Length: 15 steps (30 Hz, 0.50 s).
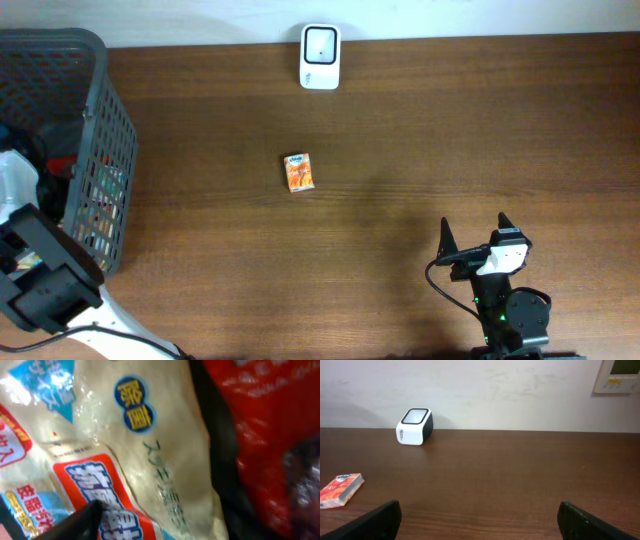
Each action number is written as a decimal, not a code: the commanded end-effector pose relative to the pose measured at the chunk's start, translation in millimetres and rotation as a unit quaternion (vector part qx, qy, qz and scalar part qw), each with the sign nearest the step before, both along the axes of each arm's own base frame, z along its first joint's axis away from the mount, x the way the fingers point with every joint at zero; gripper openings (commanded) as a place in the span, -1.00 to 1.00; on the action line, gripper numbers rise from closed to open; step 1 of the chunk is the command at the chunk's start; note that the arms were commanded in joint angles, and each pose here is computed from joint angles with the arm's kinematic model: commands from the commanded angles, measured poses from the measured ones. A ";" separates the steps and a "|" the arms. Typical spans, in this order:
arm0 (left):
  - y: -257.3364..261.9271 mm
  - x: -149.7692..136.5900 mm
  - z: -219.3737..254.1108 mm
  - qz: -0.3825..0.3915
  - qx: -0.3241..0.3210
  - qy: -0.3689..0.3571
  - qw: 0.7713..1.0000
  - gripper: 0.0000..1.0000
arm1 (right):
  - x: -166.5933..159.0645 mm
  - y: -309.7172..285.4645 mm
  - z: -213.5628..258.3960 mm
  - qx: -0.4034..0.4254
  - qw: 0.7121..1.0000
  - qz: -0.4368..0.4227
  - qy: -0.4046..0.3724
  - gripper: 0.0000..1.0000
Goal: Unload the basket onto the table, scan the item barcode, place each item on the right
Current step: 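Reach the left gripper into the basket and grasp the cream noodle bag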
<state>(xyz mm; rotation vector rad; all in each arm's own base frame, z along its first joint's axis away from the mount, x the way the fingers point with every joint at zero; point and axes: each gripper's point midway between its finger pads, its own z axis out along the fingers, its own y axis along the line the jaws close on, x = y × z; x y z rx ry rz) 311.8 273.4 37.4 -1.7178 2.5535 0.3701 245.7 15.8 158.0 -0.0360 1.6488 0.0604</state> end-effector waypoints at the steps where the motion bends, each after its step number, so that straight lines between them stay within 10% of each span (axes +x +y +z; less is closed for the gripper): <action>1: -7.8 -11.9 -26.1 0.007 -0.009 0.008 1.000 -0.36 | 0.1 -1.7 -3.7 0.000 1.000 -0.004 0.003 0.97; 3: -13.3 -14.3 -28.5 0.007 -0.021 0.011 1.000 -1.00 | 0.1 -1.7 -3.7 0.000 1.000 -0.004 0.003 0.97; 9: -20.1 -1.8 15.3 0.004 -0.046 -0.020 0.999 -1.00 | 0.1 -1.7 -3.7 0.000 1.000 -0.004 0.003 0.97; 15: -42.3 49.3 209.5 -0.120 -0.013 -0.257 0.959 -1.00 | 0.1 -1.7 -3.7 0.000 1.000 -0.004 0.003 0.97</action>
